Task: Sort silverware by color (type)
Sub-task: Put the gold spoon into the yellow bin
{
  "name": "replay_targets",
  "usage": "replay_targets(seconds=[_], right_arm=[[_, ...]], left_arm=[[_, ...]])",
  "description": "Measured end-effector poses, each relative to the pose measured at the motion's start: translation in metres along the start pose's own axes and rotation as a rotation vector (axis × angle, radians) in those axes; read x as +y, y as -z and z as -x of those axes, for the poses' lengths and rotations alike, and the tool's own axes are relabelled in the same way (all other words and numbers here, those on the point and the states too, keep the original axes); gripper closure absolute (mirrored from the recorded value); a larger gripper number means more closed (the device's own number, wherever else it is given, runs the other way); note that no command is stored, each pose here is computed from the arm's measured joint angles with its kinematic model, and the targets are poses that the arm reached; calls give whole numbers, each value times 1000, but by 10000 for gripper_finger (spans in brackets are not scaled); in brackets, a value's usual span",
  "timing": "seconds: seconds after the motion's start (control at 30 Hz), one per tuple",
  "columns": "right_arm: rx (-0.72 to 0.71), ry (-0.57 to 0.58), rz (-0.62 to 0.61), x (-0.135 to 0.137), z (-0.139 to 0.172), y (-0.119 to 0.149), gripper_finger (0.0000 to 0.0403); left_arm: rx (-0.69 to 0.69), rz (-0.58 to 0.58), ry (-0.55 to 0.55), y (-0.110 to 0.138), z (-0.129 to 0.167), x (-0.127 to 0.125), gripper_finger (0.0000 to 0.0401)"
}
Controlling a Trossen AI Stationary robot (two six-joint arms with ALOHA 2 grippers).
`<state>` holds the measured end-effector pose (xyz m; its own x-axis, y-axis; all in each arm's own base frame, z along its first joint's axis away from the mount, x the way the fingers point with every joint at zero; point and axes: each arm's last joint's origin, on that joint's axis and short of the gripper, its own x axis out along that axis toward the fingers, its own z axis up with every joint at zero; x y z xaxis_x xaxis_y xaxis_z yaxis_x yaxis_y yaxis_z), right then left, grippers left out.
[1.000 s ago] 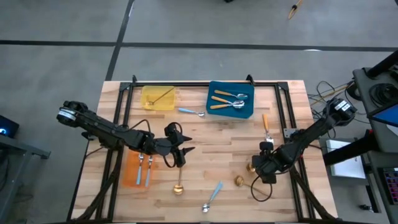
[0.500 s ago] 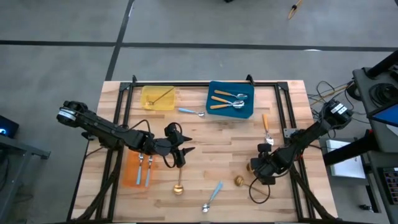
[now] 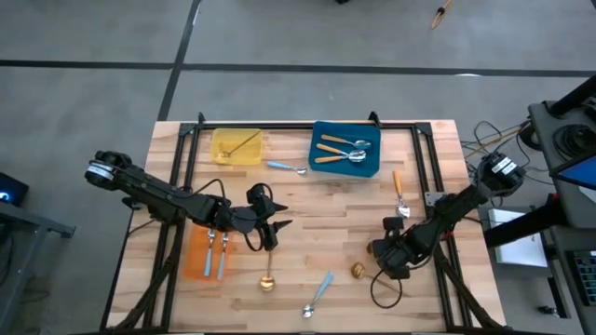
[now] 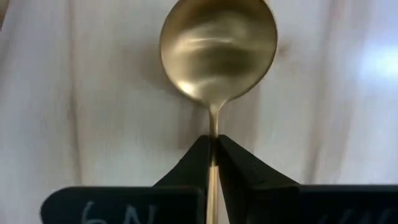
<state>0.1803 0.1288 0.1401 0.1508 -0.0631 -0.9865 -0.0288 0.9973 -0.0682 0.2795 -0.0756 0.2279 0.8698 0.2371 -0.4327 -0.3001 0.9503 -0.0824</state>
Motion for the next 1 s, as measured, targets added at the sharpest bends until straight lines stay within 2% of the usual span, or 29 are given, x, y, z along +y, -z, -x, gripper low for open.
replay_targets(seconds=[0.33,0.53,0.67,1.0], right_arm=[[-361,110,-48,-11,50,-13,391],[-600,131,-35,-13,69,-26,391],[-704,169,-7,-17,74,-39,391],[-933,396,15,-39,73,-89,391]], left_arm=[[-34,6,13,-4,0,-1,218],[-50,12,20,-6,0,-2,218],[-57,16,22,-6,0,-2,218],[-84,33,35,-9,1,-3,218]])
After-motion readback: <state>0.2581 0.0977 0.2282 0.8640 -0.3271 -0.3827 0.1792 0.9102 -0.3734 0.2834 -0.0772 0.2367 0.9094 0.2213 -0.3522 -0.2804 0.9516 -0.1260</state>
